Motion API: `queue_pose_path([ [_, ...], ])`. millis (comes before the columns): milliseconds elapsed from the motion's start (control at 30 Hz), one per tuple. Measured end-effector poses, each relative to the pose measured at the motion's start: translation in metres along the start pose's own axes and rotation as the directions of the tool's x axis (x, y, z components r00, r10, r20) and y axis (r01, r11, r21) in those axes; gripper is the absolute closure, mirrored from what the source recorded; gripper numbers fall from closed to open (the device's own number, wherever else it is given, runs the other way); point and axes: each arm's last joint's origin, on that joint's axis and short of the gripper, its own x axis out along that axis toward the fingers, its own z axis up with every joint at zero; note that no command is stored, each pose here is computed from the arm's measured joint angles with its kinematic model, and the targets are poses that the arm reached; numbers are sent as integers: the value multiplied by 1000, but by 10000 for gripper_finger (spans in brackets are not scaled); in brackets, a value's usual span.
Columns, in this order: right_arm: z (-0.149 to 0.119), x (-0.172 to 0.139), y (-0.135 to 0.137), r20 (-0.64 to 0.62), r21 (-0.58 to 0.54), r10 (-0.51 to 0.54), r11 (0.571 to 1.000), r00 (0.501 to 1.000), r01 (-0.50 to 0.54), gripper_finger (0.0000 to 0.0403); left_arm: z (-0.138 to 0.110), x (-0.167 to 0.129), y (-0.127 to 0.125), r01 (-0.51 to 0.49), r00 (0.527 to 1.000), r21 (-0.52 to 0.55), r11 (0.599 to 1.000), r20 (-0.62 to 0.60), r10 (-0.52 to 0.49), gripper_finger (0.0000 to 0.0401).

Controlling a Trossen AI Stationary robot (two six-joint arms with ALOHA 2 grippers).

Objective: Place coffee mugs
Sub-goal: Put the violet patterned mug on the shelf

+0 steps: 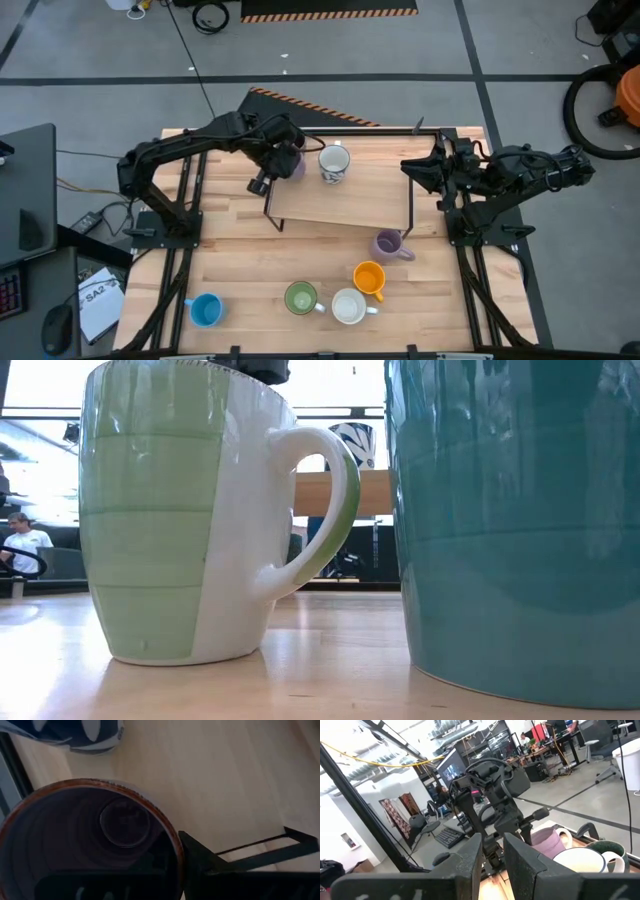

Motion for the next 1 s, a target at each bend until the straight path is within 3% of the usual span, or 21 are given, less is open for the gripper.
queue_pose_path([
  [667,0,0,0,1,-2,0,1000,1000,0,317,3,3,0,-63,996,8,998,-56,63,327],
  [1000,0,0,0,1,-2,0,1000,1000,0,317,10,4,-1,-91,996,7,996,-25,91,258],
])
